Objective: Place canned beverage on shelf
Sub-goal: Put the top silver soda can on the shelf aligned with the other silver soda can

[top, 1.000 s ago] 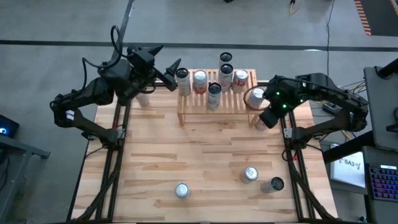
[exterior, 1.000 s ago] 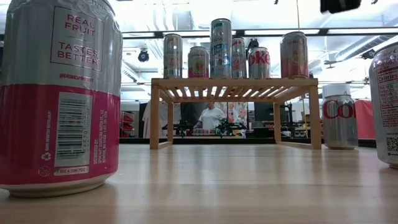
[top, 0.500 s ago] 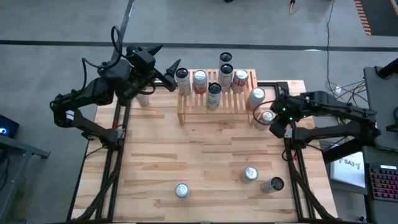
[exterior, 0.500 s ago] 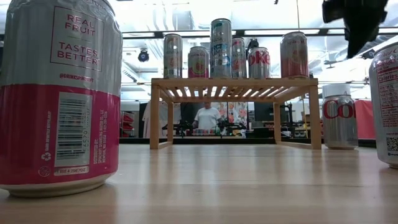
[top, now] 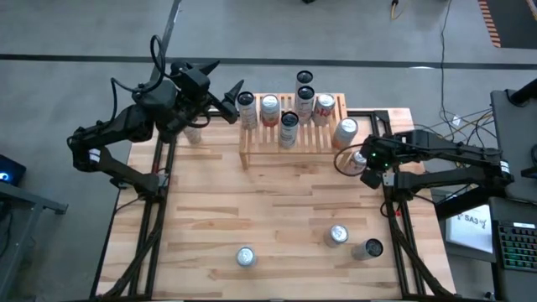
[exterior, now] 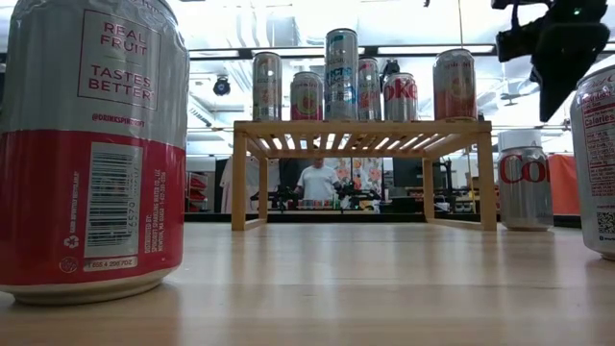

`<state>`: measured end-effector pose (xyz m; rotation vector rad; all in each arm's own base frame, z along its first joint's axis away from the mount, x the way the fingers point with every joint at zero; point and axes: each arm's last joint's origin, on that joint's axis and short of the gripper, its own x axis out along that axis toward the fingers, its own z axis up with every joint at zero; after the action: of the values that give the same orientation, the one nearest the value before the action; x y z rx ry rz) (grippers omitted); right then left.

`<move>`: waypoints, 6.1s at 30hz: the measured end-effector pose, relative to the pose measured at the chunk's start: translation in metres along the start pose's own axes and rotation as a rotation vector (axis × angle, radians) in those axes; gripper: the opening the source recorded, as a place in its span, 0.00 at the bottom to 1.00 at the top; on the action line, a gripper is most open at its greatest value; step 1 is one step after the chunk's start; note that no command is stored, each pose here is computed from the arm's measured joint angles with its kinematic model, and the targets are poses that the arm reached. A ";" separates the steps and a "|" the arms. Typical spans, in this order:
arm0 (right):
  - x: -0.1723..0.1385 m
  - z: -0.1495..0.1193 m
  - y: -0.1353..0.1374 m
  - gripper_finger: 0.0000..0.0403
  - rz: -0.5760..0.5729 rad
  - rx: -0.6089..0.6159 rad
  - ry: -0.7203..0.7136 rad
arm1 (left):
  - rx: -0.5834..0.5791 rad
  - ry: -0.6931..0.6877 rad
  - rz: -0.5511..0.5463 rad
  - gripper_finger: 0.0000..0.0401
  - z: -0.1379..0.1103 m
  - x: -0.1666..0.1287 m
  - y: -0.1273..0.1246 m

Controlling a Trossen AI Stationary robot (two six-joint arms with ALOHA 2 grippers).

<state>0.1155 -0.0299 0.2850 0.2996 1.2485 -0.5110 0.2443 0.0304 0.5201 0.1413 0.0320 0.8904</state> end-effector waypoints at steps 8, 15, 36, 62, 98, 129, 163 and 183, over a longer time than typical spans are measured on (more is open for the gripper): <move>0.001 0.006 -0.001 0.19 -0.079 -0.008 -0.075 | 0.002 0.000 0.000 0.89 0.000 0.000 0.000; 0.001 0.006 -0.001 0.34 -0.094 -0.129 -0.069 | 0.003 0.000 0.000 0.89 0.000 0.000 0.000; -0.001 0.010 0.001 0.38 -0.049 -0.190 -0.118 | 0.020 0.014 -0.003 0.89 -0.002 0.000 -0.001; 0.004 -0.008 -0.009 0.02 -0.118 0.852 -0.221 | 0.096 0.035 -0.002 0.89 -0.005 0.000 -0.001; 0.048 -0.012 0.002 0.02 -0.021 0.867 -0.067 | 0.106 0.035 -0.001 0.89 -0.005 0.001 0.000; 0.019 0.025 0.013 0.02 0.041 0.561 0.025 | 0.115 0.034 -0.001 0.89 -0.005 0.001 0.000; 0.024 0.029 0.015 0.71 -0.009 0.532 0.139 | 0.117 0.034 -0.001 0.89 -0.005 0.001 0.000; 0.043 0.032 0.018 0.85 -0.089 0.462 0.189 | 0.121 0.038 -0.003 0.89 -0.006 0.001 -0.001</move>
<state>0.1611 -0.0392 0.2527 0.6960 1.3211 -0.8648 0.2452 0.0311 0.5139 0.2376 0.1216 0.8887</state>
